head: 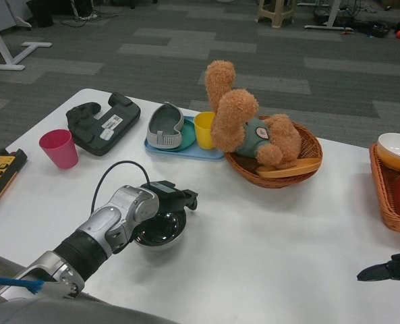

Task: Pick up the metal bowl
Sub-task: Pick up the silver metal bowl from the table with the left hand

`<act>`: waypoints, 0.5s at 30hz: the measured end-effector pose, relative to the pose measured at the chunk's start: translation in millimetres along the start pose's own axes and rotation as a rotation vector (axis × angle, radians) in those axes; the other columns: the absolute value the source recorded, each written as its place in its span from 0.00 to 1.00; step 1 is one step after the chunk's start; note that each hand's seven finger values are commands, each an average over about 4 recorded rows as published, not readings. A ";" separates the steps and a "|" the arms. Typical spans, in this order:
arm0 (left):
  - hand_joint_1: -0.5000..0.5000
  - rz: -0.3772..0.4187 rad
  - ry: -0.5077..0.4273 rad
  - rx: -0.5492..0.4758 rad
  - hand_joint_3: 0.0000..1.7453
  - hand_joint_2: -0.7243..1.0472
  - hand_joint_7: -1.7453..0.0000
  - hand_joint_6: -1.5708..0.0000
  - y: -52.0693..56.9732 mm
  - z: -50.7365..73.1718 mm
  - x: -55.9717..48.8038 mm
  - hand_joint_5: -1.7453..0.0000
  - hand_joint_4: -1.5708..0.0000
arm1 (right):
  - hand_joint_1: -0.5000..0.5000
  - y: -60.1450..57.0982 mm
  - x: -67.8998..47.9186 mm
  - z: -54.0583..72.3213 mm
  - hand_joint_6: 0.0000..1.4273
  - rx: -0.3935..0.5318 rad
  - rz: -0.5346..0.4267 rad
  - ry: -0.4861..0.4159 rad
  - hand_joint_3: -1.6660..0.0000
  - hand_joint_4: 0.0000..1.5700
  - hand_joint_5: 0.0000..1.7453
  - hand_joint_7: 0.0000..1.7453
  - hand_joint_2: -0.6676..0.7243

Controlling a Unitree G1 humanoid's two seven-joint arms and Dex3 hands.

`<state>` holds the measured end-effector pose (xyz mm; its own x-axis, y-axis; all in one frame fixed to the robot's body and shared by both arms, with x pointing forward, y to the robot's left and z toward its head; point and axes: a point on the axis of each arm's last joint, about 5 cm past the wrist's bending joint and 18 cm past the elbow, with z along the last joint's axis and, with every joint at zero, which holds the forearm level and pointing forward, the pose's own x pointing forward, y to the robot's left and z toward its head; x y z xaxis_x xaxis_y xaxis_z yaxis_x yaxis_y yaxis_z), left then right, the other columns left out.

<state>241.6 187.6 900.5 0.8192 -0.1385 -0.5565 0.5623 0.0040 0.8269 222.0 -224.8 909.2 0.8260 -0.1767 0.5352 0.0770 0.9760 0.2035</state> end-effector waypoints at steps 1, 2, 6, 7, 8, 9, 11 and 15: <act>0.00 0.009 -0.002 0.005 0.01 0.68 0.60 1.00 -2.6 -0.2 1.0 0.43 1.00 | 0.70 0.0 0.0 0.0 0.00 0.000 0.000 0.000 1.00 0.07 0.17 0.19 1.00; 0.00 0.024 -0.005 0.012 0.03 0.73 0.60 1.00 -5.6 -0.7 1.7 0.40 1.00 | 0.71 0.0 0.0 0.1 0.00 0.000 0.000 -0.001 1.00 0.07 0.17 0.18 1.00; 0.00 0.109 -0.010 0.050 0.05 0.81 0.60 1.00 -16.5 -2.1 1.5 0.29 1.00 | 0.68 -0.1 -0.1 0.1 0.00 0.001 -0.001 -0.003 1.00 0.07 0.17 0.20 1.00; 0.00 0.134 -0.010 0.070 0.05 0.84 0.60 1.00 -18.6 -2.0 1.4 0.26 1.00 | 0.69 -0.2 -0.1 0.1 0.00 0.001 -0.002 -0.003 1.00 0.07 0.17 0.20 1.00; 0.00 0.151 -0.007 0.089 0.05 0.86 0.60 1.00 -19.8 -1.8 1.7 0.25 1.00 | 0.70 -0.2 -0.1 0.1 0.00 0.001 -0.002 -0.003 1.00 0.07 0.17 0.20 1.00; 0.00 0.167 -0.002 0.110 0.05 0.90 0.60 1.00 -21.1 -1.8 2.2 0.22 1.00 | 0.71 -0.3 -0.1 0.2 0.00 0.000 -0.002 -0.003 1.00 0.07 0.15 0.20 1.00; 0.00 0.174 0.008 0.129 0.05 0.94 0.60 1.00 -23.5 -2.5 3.2 0.19 1.00 | 0.71 -0.4 -0.1 0.2 0.00 0.000 -0.002 -0.003 1.00 0.07 0.14 0.20 1.00; 0.00 0.198 0.010 0.158 0.05 1.00 0.58 1.00 -27.0 -1.7 5.0 0.09 1.00 | 0.70 -1.1 0.2 0.5 0.00 0.001 -0.005 -0.003 1.00 0.07 0.17 0.19 1.00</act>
<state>230.7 188.6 875.3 0.9130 -0.1406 -0.3829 0.3674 -0.1247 0.9217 221.8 -226.0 909.5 0.8237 -0.1825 0.5369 0.0806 0.9749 0.2076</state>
